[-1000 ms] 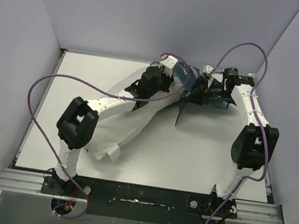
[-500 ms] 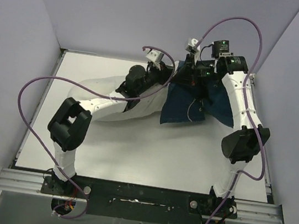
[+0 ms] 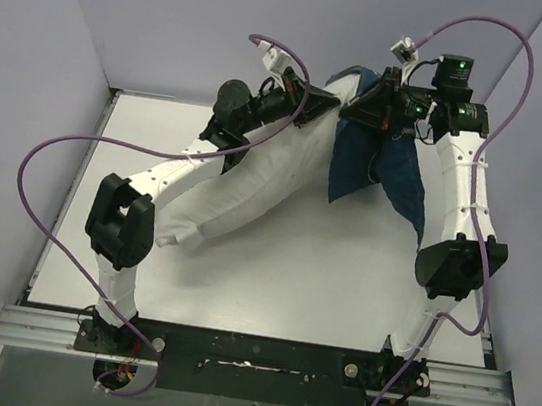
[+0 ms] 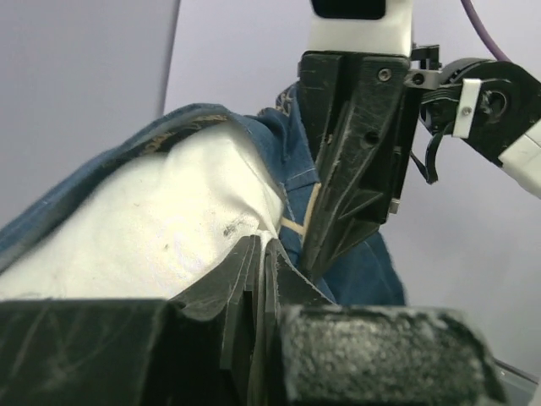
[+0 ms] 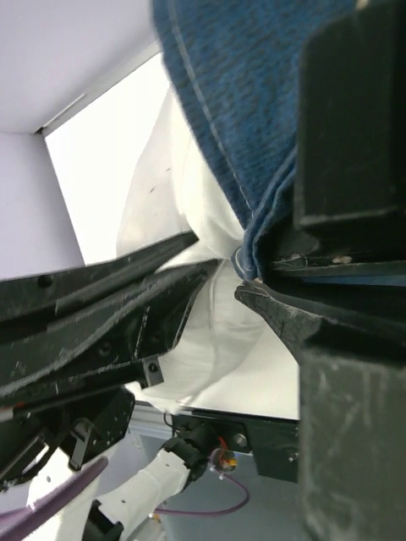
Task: Put the pillow into the pillowcase
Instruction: Stuff the pillow into the pillowcase.
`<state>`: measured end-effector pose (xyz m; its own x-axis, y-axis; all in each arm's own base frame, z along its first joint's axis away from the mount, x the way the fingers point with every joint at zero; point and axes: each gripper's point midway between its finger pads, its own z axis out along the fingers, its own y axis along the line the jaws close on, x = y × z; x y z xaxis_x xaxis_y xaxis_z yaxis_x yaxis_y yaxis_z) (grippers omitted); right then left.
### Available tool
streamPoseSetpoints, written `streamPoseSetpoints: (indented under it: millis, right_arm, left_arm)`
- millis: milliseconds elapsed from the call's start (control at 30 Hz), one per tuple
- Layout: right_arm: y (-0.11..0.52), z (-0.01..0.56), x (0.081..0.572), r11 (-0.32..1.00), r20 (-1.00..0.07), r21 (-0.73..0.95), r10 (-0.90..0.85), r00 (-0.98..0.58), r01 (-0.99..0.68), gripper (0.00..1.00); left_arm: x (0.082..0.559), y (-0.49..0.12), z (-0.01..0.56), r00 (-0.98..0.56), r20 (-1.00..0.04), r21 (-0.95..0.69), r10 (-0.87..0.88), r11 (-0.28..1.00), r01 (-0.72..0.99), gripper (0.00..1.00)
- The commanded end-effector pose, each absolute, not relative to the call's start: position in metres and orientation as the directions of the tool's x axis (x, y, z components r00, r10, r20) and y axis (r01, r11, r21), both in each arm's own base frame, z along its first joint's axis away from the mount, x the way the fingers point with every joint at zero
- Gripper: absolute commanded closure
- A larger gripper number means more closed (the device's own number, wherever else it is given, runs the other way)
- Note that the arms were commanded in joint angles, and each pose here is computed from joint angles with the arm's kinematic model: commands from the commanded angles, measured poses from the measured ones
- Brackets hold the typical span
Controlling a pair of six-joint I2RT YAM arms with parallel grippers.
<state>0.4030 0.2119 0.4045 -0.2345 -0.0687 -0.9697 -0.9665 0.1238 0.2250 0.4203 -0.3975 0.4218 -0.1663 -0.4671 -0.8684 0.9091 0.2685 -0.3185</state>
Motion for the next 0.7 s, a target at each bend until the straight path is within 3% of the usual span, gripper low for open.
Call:
streamPoseSetpoints:
  millis: [0,100,333,400,500,667]
  right_arm:
    - [0.227,0.343,0.377,0.129,-0.915,0.334,-0.193,-0.355,-0.933,1.00]
    - [0.240,0.272,0.348,0.132,-0.837,0.379,-0.372,-0.400,-0.916,1.00]
    - [0.213,0.190,0.332,0.203,-0.750,0.438,-0.455,-0.480,-0.876,1.00]
    - [0.206,0.182,0.325,0.188,-0.750,0.434,-0.468,-0.469,-0.881,0.95]
    - [0.196,0.189,0.316,0.125,-0.786,0.378,-0.480,-0.389,-0.917,0.78]
    - [0.153,0.227,0.309,0.069,-0.857,0.264,-0.441,-0.267,-0.962,0.42]
  left_arm:
    - [0.406,-0.415,0.416,-0.222,-0.883,-0.322,-0.414,0.190,0.928,1.00]
    - [0.419,-0.426,0.366,-0.292,-0.890,-0.378,-0.350,0.208,0.902,1.00]
    - [0.411,-0.440,0.270,-0.440,-0.868,-0.483,-0.231,0.179,0.857,1.00]
    - [0.406,-0.442,0.249,-0.477,-0.856,-0.509,-0.199,0.167,0.844,1.00]
    - [0.399,-0.440,0.232,-0.507,-0.845,-0.532,-0.172,0.168,0.830,0.96]
    - [0.393,-0.423,0.236,-0.470,-0.870,-0.492,-0.148,0.232,0.839,0.63]
